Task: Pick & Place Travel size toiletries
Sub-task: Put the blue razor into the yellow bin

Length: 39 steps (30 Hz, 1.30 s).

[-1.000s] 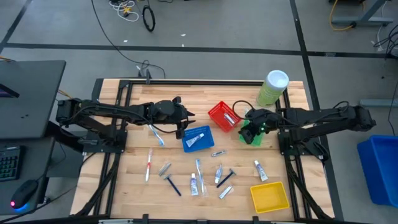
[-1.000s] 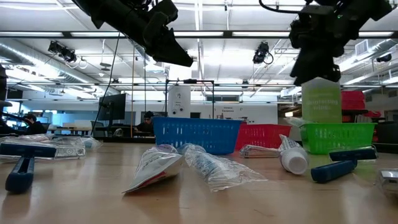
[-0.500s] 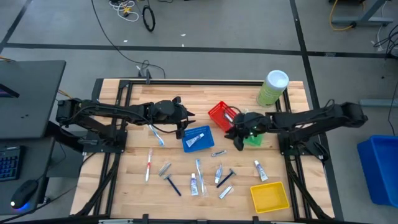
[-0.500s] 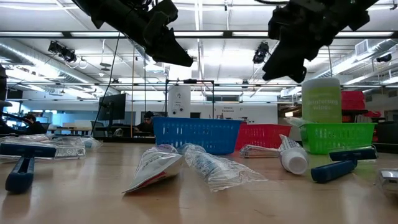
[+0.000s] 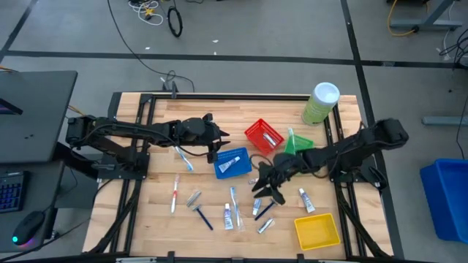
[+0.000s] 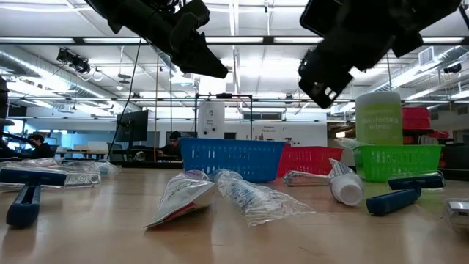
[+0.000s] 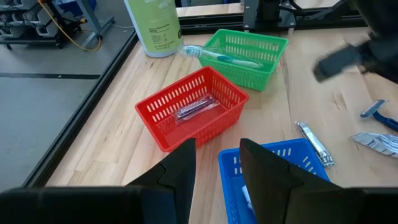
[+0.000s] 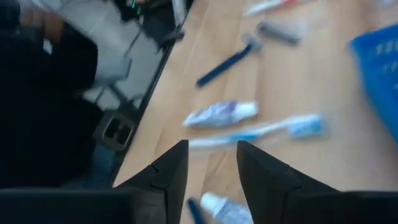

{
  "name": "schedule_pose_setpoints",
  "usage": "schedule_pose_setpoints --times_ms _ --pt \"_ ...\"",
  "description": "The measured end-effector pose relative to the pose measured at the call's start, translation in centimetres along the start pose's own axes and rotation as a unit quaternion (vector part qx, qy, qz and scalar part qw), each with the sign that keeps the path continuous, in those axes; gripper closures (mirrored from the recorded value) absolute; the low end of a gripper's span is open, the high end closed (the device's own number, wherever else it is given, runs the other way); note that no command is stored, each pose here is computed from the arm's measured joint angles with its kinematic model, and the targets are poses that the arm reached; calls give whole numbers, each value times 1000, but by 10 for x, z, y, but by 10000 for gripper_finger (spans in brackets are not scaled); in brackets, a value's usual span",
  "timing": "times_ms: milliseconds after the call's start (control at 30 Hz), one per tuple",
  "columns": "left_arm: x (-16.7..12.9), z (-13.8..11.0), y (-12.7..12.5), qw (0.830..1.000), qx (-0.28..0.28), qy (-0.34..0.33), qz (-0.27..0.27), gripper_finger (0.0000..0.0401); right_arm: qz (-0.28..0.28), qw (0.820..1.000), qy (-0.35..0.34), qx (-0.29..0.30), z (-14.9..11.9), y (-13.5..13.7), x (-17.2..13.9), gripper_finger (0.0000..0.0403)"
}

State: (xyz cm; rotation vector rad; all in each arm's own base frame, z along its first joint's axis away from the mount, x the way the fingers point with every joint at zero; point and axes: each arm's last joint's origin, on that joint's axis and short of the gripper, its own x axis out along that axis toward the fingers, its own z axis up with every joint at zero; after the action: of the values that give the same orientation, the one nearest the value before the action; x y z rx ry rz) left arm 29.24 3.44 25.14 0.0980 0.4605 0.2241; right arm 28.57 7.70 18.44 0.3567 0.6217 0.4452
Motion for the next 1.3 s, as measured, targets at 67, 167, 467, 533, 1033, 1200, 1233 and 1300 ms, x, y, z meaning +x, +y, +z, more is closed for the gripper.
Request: schedule_pose_setpoints --times_ms 67,167,467,533,1033,1200,1233,1300 --pt "0 0 0 1000 0 0 0 269 10 1000 19 -17 -7 6 7 250" --pt "0 0 0 1000 -4 0 0 269 20 998 48 -35 -6 20 15 245" --pt "0 0 0 999 -47 0 0 269 -70 977 179 -97 7 66 30 247" --pt "0 0 0 997 -71 1 -3 269 -85 972 194 -105 0 72 35 245" --pt "-1 -8 -15 991 -131 11 -25 269 -205 927 283 -138 -52 52 74 253" --pt "-2 -10 -22 991 -129 17 -35 269 -214 923 283 -146 -53 51 76 256" --pt "-2 -9 -23 991 -128 15 -37 269 -212 923 285 -149 -53 51 76 260" --pt "-3 -9 -25 991 -127 15 -40 269 -198 924 291 -153 -55 51 76 277"
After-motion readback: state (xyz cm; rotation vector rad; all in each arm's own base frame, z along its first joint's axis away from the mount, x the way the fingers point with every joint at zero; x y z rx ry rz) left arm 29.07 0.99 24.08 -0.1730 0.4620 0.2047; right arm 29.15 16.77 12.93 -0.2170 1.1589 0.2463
